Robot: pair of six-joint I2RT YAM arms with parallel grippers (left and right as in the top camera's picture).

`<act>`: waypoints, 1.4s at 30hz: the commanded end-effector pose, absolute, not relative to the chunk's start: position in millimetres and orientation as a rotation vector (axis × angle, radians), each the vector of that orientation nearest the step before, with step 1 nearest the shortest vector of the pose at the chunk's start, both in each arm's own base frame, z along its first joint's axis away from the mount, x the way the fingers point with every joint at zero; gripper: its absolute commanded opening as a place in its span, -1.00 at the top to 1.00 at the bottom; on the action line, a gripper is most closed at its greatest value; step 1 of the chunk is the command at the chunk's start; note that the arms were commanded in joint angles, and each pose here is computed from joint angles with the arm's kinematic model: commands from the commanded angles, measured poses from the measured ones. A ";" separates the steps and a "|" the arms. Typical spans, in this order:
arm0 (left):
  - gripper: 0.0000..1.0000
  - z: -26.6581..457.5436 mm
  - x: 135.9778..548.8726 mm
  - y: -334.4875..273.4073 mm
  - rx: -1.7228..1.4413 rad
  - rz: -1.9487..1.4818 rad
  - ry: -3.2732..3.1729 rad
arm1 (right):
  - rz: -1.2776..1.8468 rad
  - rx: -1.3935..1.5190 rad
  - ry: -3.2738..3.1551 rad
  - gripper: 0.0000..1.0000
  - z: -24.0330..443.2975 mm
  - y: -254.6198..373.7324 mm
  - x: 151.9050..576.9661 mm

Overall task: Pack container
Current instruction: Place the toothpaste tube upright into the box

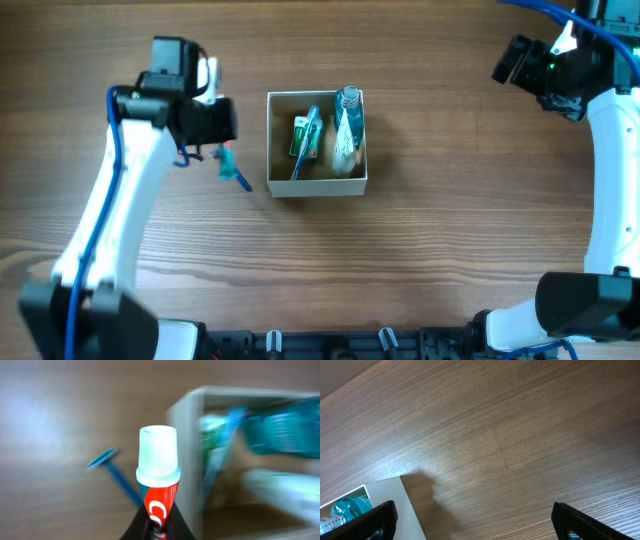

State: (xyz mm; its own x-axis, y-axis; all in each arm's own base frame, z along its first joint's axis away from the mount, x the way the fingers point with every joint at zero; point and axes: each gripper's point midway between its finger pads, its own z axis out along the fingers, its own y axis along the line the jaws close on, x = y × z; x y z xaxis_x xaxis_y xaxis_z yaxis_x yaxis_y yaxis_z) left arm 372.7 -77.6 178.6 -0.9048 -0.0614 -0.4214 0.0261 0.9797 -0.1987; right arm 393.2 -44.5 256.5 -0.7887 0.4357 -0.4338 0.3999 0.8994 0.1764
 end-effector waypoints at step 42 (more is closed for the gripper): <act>-0.05 219.1 365.4 -105.2 -0.128 -0.144 2.541 | 0.115 0.596 2.577 -0.99 261.4 -43.0 395.2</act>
